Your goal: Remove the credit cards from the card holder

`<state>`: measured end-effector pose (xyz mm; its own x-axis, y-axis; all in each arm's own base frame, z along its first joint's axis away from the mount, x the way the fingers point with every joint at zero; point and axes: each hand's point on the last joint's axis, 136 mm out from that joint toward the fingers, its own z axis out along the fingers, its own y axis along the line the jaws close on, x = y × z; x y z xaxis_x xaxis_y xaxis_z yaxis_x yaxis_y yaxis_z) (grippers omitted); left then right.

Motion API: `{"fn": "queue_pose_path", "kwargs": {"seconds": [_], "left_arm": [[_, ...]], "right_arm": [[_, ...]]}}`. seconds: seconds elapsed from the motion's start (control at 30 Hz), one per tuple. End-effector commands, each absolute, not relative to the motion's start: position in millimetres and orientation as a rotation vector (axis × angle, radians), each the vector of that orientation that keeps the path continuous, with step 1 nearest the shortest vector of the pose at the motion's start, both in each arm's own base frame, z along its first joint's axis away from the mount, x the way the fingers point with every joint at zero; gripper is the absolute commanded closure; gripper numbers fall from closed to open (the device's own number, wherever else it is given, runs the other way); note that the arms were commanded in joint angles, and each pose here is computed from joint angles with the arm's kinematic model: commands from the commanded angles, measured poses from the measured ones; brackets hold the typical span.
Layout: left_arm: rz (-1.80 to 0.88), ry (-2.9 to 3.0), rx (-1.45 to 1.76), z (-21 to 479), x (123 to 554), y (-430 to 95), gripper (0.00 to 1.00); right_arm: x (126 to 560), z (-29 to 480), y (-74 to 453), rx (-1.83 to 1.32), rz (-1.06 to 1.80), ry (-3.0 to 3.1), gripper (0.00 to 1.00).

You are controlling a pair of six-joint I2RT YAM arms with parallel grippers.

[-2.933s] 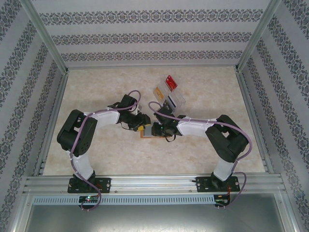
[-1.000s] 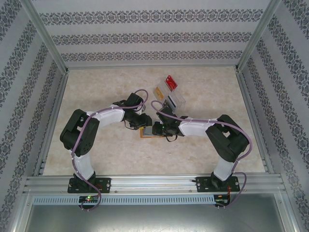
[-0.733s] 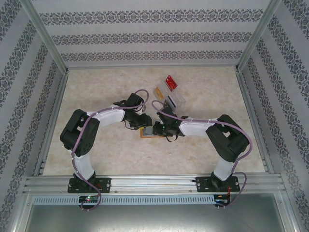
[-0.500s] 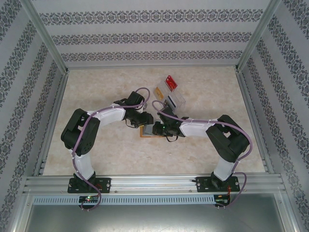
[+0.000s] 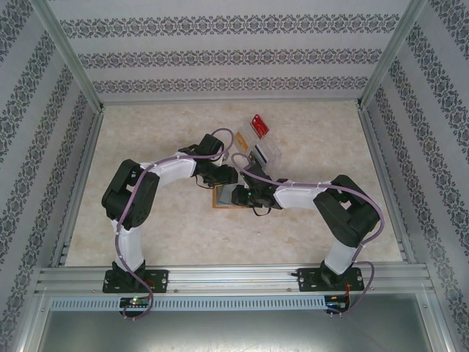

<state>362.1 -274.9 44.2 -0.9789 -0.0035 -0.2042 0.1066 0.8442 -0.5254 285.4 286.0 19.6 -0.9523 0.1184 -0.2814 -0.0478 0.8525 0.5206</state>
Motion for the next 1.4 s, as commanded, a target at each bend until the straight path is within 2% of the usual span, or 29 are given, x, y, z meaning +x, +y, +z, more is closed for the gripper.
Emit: {"fn": "queue_pose_path", "kwargs": {"seconds": [0.0,0.43,0.63,0.77,1.07,1.2,1.37], "left_arm": [[-0.805,2.811,0.139,44.7,365.5,-277.7,0.45],[-0.858,2.816,0.169,42.3,365.3,-285.7,0.42],[-0.813,2.803,0.188,49.0,373.0,-281.5,0.42],[-0.873,2.809,0.198,51.4,369.8,-287.5,0.43],[-1.012,2.842,0.211,53.3,349.1,-294.6,0.46],[-1.12,2.819,0.224,65.7,342.3,-302.6,0.47],[-1.268,2.769,0.209,84.4,338.3,-316.5,0.47]], "right_arm": [[269.2,-6.0,259.7,0.067,0.648,2.818,0.79],[272.0,7.5,265.0,0.038,0.721,2.768,0.78],[268.1,-7.5,256.3,0.08,0.653,2.823,0.83],[267.6,-9.5,256.9,0.091,0.66,2.826,0.84],[273.1,12.9,263.6,0.061,0.732,2.761,0.75],[274.7,32.1,266.3,0.034,0.786,2.7,0.69],[270.3,54.3,257.8,0.026,0.807,2.622,0.65]]}}
